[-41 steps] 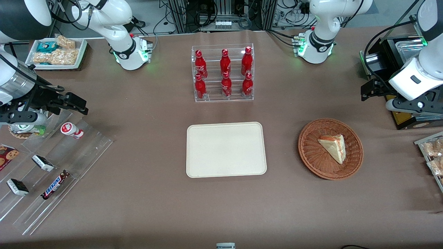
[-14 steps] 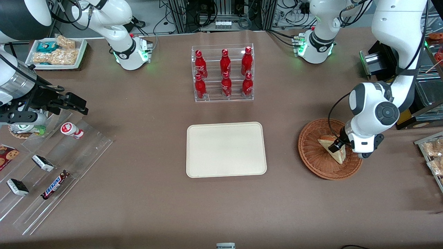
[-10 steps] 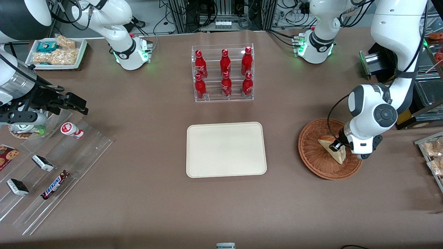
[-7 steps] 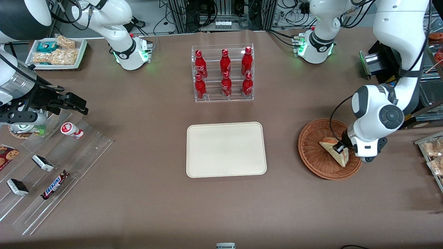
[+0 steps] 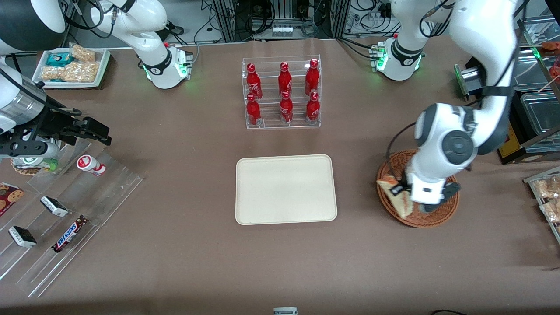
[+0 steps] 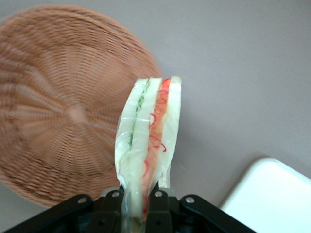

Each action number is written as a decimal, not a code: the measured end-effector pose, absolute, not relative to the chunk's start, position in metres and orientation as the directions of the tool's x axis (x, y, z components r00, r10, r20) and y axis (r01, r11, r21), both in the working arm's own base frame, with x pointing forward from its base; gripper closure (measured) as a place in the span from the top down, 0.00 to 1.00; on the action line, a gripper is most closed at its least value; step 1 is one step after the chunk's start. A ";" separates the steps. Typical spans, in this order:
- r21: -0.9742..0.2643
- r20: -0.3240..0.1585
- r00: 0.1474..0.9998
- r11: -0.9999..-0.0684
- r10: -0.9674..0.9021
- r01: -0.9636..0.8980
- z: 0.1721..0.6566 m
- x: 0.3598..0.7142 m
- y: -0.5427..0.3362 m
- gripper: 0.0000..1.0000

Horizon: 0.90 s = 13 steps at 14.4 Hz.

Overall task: Place sandwich from basket to tray
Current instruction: 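Lift the sandwich and carry it with the left gripper over the tray, then lower the sandwich onto the tray and open the left gripper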

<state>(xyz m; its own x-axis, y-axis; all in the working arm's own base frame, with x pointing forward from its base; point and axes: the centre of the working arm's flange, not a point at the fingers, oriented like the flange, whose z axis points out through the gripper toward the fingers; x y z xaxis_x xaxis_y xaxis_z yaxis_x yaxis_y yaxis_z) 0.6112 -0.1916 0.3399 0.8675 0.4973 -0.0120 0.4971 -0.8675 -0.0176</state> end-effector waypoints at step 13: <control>0.037 0.079 0.990 -0.993 0.115 0.112 0.268 0.542 -0.485 0.15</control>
<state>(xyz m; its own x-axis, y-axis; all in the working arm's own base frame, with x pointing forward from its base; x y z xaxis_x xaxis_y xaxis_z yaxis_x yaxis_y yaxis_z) 0.5419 -0.4846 0.2680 0.9902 0.1150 0.0789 0.1123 -0.9930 0.0372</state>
